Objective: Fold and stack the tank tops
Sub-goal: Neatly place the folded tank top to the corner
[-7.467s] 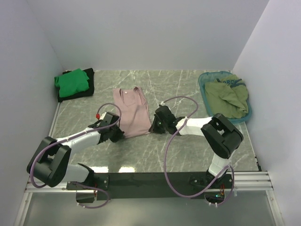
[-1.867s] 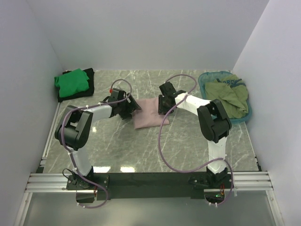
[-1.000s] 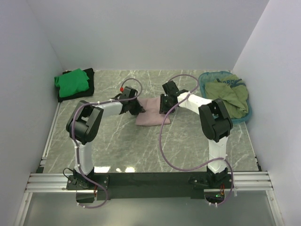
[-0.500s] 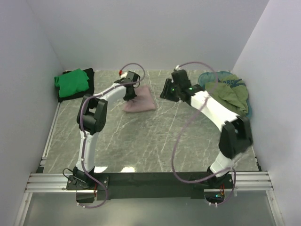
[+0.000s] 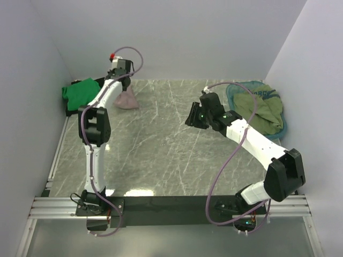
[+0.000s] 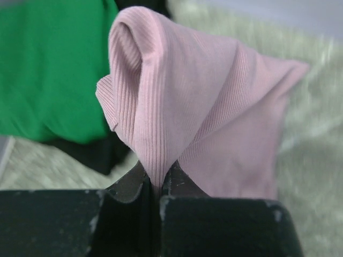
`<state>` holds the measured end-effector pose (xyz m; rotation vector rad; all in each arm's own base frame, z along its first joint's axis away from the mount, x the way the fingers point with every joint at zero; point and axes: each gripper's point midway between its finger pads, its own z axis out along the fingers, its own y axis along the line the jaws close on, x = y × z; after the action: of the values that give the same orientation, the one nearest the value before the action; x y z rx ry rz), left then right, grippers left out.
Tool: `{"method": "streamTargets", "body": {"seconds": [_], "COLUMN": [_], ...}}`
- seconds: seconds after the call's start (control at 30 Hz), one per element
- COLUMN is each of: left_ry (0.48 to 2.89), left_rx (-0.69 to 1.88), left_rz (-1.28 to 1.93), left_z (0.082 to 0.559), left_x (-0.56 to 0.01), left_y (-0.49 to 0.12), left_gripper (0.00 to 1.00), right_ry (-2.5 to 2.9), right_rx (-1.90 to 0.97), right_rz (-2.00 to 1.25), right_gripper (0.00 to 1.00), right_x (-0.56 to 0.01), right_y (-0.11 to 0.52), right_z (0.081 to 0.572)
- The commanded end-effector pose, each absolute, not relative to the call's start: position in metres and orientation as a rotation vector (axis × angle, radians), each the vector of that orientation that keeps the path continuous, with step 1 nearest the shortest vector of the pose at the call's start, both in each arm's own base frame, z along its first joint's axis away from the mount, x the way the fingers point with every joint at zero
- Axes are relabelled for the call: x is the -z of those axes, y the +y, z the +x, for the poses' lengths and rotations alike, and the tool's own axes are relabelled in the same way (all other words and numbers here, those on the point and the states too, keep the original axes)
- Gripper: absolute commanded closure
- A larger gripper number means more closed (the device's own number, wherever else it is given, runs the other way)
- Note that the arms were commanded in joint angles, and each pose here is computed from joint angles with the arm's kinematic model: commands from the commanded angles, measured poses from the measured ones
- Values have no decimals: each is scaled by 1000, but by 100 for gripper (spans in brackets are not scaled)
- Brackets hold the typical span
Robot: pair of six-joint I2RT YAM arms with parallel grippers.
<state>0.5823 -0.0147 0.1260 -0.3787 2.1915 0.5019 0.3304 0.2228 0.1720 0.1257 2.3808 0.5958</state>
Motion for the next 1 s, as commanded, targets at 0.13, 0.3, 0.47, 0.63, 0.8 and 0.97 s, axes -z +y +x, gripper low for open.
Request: {"method": "streamTargets", "body": {"seconds": [0.13,0.3,0.47,0.63,0.8,0.97], "left_ry": [2042,2021,2001,1980,1948,1942], "left_rx": [-496,-448,-388,-305,-219,-161], "left_rz": [-389,-396,-430,-448,-508,-578], "left_z": [622,627,628,630,627,623], "left_x": [-191,-208,-219,-231,-244,-234], "left_y": [47,71,99,115,134,157], "left_gripper": [100,100,100,100,100,100], "right_ry": [2341,2359,2372,2370,2373,2383], "right_rx": [-613,-615,-626,-614,-607,-605], "right_rz": [73,53,48,41,38,21], "right_gripper": [52,52,52,52,52,52], "right_x": [-185,-179,-177,-179,-179,-178], "right_y": [229,234,239,241,241,247], "right_z": [332,336,340,342,341,341]}}
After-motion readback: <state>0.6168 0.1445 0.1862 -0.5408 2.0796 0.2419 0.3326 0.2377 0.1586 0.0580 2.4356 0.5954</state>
